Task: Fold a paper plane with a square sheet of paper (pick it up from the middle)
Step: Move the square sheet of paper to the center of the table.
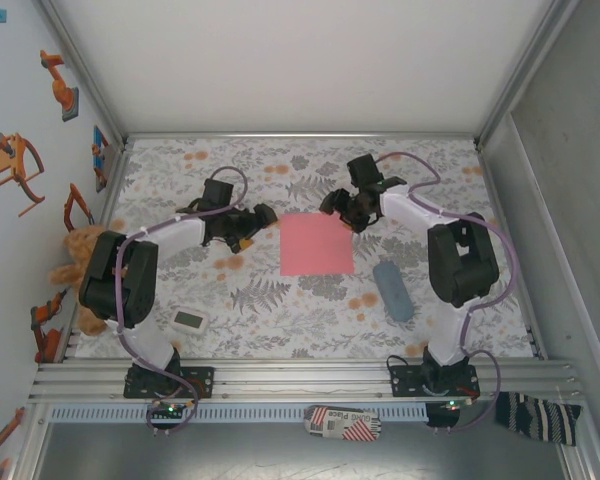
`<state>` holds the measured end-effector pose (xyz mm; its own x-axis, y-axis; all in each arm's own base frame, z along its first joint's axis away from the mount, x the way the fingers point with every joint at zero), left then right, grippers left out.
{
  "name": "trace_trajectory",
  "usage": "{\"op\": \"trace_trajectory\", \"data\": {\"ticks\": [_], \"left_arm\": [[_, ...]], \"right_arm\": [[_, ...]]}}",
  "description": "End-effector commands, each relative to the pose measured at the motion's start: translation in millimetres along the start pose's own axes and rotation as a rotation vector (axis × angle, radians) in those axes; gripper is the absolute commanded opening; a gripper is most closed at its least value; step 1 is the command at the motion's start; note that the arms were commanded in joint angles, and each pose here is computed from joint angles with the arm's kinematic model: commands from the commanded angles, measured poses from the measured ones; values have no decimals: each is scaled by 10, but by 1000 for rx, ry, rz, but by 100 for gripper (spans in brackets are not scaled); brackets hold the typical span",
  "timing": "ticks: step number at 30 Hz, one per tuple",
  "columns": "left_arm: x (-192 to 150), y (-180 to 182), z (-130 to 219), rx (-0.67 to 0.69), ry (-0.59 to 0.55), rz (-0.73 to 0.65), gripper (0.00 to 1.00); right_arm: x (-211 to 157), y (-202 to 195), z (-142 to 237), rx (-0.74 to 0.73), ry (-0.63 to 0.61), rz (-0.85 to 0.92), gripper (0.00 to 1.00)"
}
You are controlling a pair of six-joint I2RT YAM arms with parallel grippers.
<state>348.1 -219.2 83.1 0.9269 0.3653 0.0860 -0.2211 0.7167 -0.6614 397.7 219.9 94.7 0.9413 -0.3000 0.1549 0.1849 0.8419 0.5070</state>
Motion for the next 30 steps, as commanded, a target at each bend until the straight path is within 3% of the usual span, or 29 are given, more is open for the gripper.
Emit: {"op": "trace_trajectory", "data": {"ticks": [1, 16, 20, 25, 30], "left_arm": [[-16, -113, -44, 6, 23, -35, 95], [6, -132, -198, 35, 46, -7, 97], [17, -87, -194, 68, 46, -6, 97], [21, -126, -188, 58, 54, -21, 96], [43, -239, -233, 25, 77, -47, 91]], "right_arm": [[-165, -208, -158, -73, 121, 109, 68], [-374, -288, -451, -53, 223, -46, 68], [-475, -179, -503, 26, 215, -133, 68], [-393, 84, -396, 120, 189, -90, 67], [-221, 43, -148, 67, 94, 21, 64]]}}
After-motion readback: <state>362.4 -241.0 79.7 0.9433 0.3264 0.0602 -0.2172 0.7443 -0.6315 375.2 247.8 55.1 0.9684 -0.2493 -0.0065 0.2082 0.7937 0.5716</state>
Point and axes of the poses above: each hand's point on the last joint's axis, 136 mm out from that joint toward the fingers, its own z axis back along the fingers, its own y axis along the line the jaws close on, x = y × z, the point moved 2 cm from there along z, back along the fingers, and after that the axes turned 3 degrees about z, right-handed, at the moved point
